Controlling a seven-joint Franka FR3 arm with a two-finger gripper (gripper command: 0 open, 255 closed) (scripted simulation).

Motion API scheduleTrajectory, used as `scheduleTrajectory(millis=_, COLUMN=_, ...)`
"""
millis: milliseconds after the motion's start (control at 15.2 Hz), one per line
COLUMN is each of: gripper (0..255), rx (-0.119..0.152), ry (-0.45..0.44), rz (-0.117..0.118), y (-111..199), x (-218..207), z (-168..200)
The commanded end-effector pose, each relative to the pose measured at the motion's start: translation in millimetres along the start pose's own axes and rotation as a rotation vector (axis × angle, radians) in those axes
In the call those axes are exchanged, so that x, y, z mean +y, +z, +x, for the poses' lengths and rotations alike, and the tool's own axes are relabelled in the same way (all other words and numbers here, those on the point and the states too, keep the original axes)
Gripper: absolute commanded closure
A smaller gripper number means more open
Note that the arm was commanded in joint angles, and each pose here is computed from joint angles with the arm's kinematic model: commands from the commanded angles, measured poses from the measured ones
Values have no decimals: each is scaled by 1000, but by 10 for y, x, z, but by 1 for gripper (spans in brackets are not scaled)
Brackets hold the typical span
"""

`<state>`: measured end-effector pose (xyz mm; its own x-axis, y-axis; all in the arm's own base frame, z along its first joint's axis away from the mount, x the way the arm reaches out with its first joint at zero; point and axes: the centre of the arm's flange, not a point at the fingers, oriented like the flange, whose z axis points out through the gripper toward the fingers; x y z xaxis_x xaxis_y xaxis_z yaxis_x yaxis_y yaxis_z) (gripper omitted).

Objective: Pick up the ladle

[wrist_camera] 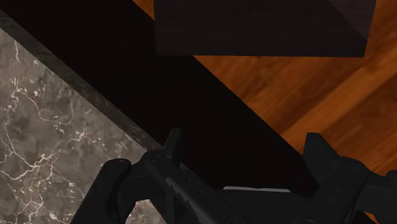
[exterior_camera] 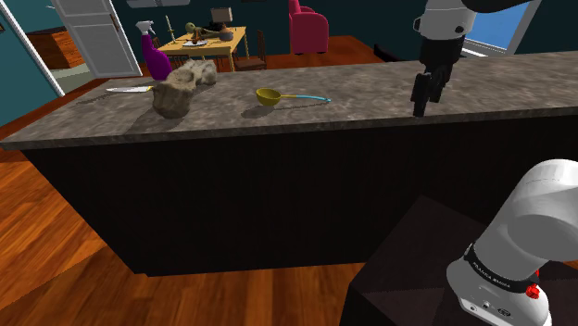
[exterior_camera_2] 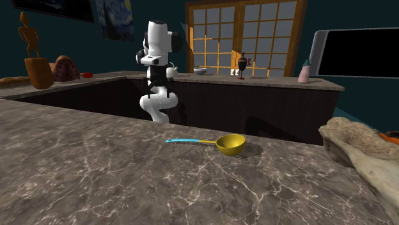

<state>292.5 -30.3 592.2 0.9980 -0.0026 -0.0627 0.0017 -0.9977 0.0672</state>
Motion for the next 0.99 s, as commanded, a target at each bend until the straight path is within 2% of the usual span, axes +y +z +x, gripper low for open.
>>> scheduleTrajectory(millis=0, gripper=0, rx=0, ry=0, rz=0, y=0, x=0, z=0)
scheduleTrajectory(millis=924, gripper=0, rx=98, ry=-346, rz=-38, y=77, x=41, z=1676)
